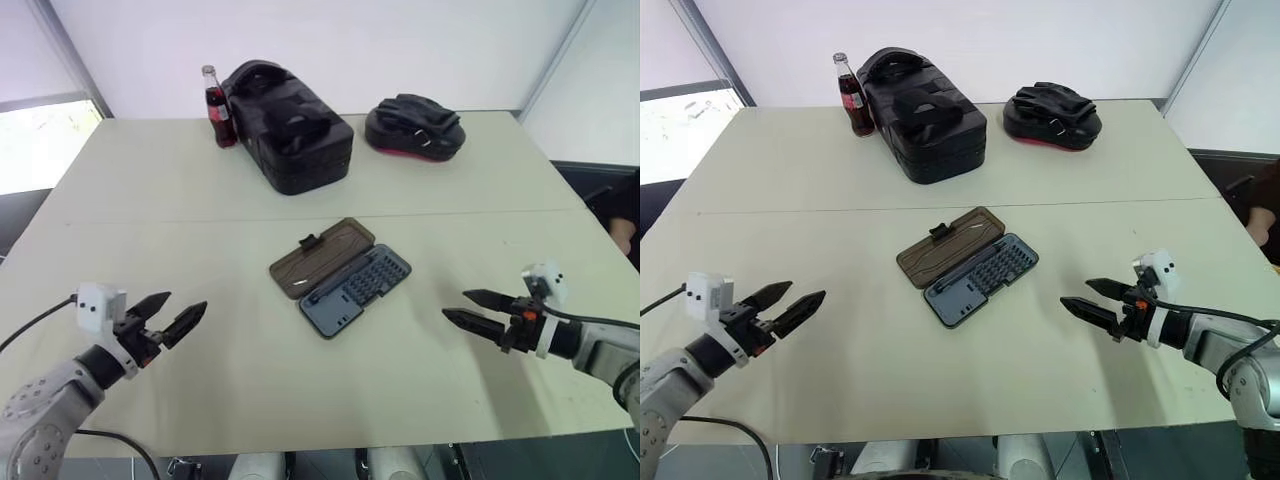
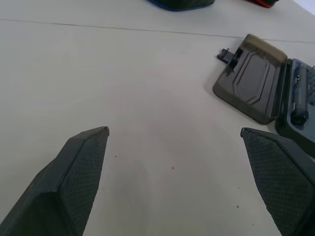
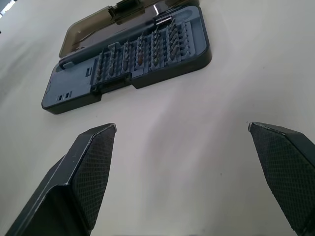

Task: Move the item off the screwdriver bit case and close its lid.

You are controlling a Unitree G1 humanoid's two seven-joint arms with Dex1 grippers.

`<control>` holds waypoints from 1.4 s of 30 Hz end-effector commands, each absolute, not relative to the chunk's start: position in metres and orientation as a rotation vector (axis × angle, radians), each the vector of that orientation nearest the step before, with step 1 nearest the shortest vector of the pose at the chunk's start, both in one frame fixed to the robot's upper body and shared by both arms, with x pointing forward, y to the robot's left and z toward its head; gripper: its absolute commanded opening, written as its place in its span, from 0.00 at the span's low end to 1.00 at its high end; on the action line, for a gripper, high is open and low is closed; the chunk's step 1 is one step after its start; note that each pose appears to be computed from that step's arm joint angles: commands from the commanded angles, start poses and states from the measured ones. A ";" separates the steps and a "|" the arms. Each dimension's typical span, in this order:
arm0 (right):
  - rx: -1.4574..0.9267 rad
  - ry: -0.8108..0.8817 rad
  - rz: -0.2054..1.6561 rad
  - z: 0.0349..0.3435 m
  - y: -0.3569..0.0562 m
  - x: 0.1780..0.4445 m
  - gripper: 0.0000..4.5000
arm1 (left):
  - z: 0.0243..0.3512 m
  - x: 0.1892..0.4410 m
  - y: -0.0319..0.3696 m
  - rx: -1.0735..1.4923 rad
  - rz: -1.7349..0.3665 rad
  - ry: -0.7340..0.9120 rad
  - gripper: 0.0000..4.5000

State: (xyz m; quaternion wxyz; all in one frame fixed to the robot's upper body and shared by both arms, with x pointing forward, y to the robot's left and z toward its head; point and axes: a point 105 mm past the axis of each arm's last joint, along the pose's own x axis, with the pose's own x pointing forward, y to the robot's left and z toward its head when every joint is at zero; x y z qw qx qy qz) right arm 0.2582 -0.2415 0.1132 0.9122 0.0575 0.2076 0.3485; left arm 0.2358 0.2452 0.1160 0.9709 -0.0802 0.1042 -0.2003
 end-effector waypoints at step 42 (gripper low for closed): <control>-0.142 0.212 0.850 0.149 -0.167 0.253 1.00 | 0.084 0.393 0.114 0.338 -1.168 0.372 0.81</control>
